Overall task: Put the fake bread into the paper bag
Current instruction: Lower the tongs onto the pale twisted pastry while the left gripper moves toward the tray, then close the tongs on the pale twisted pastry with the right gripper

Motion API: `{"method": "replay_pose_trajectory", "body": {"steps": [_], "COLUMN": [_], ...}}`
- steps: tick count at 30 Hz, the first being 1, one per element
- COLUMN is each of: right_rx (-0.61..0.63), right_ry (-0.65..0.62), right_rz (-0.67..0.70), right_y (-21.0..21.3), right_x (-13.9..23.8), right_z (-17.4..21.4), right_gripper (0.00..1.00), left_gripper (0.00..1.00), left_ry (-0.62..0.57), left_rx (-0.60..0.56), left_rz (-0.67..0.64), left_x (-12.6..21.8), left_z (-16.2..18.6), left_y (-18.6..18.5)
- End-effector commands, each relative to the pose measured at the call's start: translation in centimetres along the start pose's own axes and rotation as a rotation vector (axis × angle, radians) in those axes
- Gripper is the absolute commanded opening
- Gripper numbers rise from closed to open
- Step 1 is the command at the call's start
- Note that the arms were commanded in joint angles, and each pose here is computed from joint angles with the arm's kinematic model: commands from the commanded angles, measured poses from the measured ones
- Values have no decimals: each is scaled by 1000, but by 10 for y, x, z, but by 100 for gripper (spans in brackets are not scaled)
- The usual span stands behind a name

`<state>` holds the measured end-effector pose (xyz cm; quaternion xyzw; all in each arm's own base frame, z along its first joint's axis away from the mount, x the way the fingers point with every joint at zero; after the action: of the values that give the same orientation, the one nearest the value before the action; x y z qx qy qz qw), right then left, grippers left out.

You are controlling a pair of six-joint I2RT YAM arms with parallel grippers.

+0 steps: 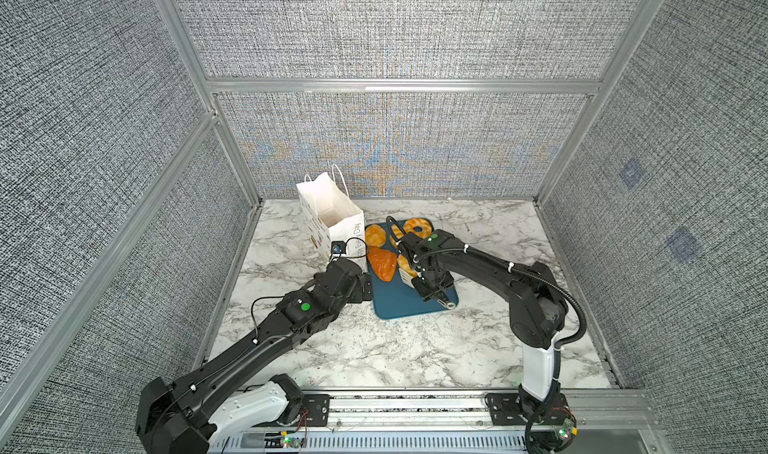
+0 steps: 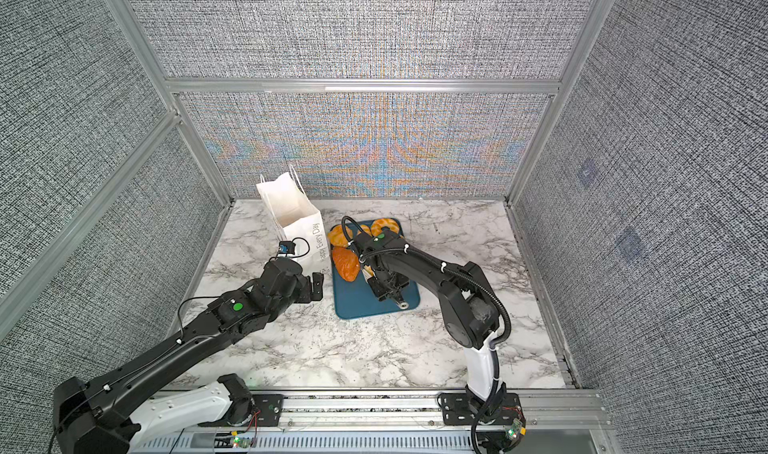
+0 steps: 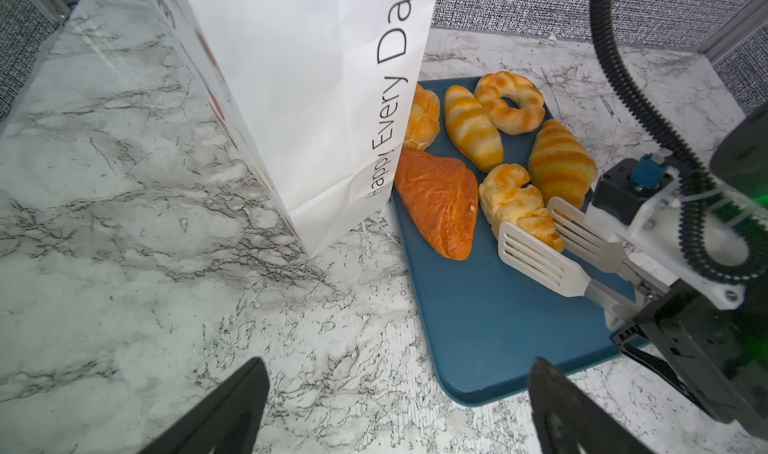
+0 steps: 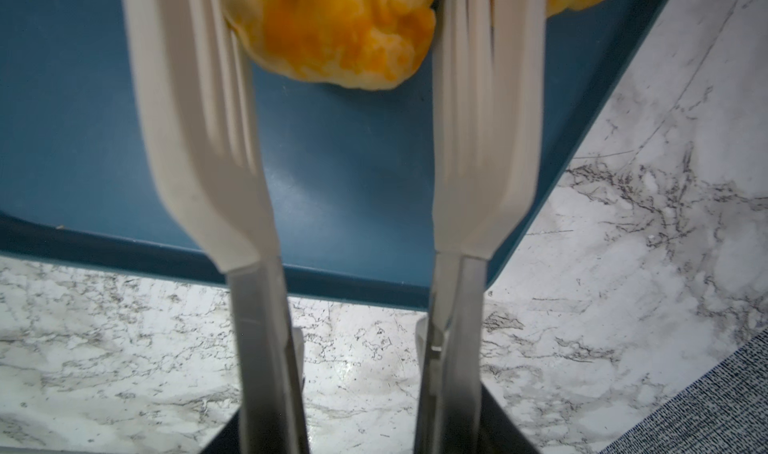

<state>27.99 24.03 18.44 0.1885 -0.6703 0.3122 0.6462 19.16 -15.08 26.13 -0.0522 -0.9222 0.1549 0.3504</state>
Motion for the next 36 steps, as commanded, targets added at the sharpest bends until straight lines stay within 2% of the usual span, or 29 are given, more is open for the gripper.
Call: {"method": "replay_pose_trajectory", "body": {"steps": [1,6,16,25,36], "right_rx": [21,42,61,25,23], "right_ry": [31,21,-59,-109,-269], "right_rz": [2,-1,-49,-61,-98], "right_y": [0,-1,-1,-11,-17], "right_x": [4,8,19,28,63], "right_z": [5,8,14,23,29], "right_gripper": [47,39,31,30,30], "left_gripper": [99,99,99,99,99], "left_ry": [-15,-30,-37,-46,-89], "left_rx": [-15,-11,-7,-15,-67], "left_rz": [-17,-21,-13,-17,53], "left_x": [3,6,10,11,18], "left_z": [0,0,0,-5,-15], "left_y": [3,7,8,5,-3]}}
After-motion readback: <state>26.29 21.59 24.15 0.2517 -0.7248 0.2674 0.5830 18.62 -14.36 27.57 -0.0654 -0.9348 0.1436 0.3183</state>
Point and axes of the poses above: each gripper's point midway between its finger pads, its own x axis back along the fingers, its own y axis along the line the jaws close on, z = x × y, the point moved 10 cm from there along x, back along the fingers, and after that the axes turned 13 degrees about x, right-handed, at the moved point
